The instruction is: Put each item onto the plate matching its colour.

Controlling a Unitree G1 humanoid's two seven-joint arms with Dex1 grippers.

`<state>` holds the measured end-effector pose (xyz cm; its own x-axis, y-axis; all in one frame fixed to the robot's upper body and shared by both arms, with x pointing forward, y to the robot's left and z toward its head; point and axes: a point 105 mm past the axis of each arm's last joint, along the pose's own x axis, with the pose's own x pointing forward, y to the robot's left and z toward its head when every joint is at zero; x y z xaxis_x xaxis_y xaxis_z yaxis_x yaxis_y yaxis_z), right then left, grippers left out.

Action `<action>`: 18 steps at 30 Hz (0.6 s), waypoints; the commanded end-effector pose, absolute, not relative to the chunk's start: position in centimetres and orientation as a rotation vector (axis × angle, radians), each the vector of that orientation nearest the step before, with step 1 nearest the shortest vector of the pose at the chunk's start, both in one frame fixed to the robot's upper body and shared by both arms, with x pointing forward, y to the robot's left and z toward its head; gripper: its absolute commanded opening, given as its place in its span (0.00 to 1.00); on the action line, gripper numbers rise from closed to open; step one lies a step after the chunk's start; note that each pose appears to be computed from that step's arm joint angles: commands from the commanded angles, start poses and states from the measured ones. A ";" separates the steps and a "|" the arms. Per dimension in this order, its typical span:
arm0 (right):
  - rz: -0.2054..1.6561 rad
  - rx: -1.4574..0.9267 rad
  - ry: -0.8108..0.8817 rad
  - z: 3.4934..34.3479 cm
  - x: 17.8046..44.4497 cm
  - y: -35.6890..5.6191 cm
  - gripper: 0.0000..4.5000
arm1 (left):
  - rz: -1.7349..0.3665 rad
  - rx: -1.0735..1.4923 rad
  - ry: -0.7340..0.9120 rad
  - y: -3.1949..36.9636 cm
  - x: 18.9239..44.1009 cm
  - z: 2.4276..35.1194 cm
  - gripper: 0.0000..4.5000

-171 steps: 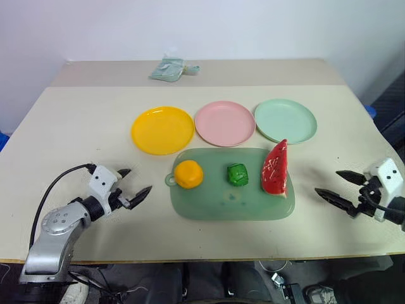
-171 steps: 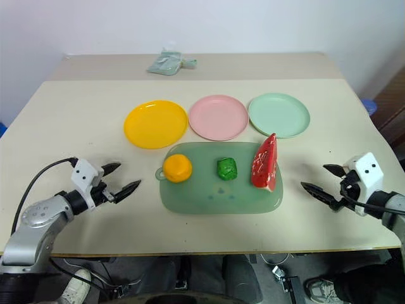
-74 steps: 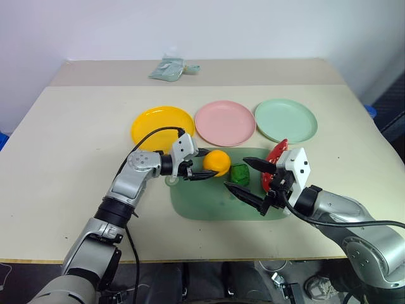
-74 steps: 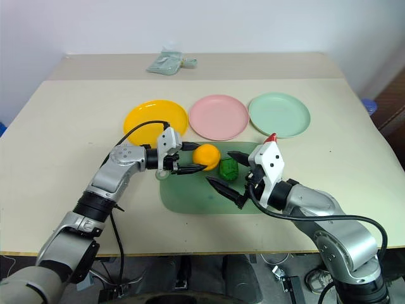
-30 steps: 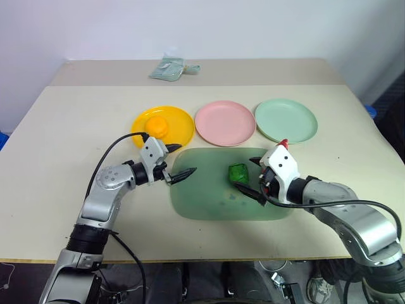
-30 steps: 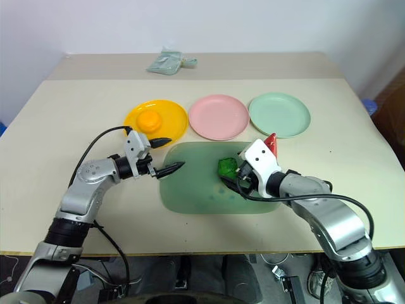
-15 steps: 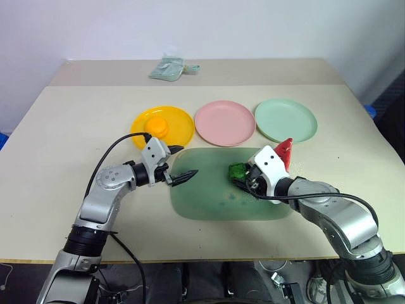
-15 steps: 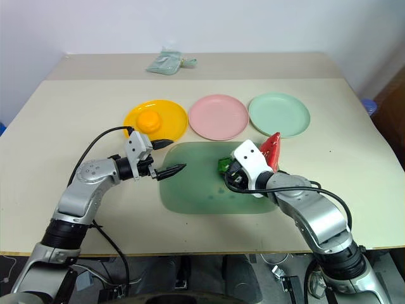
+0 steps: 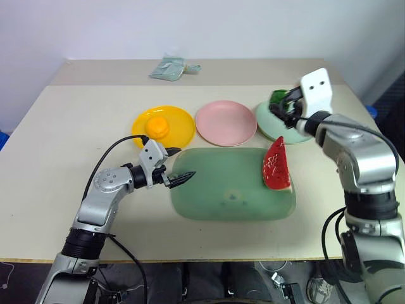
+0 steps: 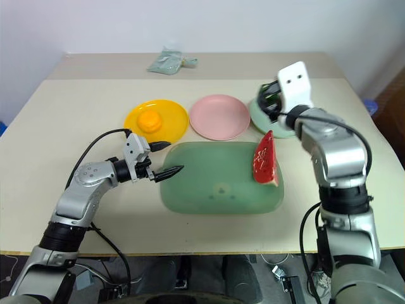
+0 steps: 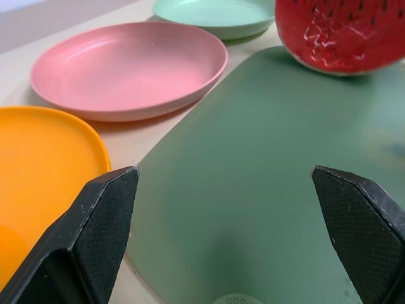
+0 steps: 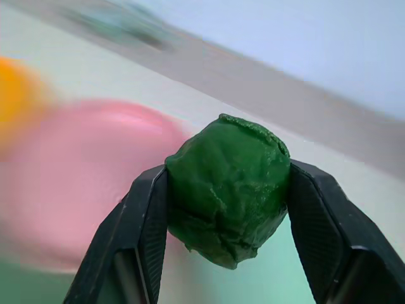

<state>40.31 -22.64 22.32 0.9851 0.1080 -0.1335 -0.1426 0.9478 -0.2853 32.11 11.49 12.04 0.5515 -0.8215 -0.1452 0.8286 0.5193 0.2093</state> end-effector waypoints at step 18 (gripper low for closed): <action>0.396 -0.324 0.080 23.3 35.0 -23.1 0.99 | -1.019 0.247 -0.020 10.8 30.4 13.4 1.00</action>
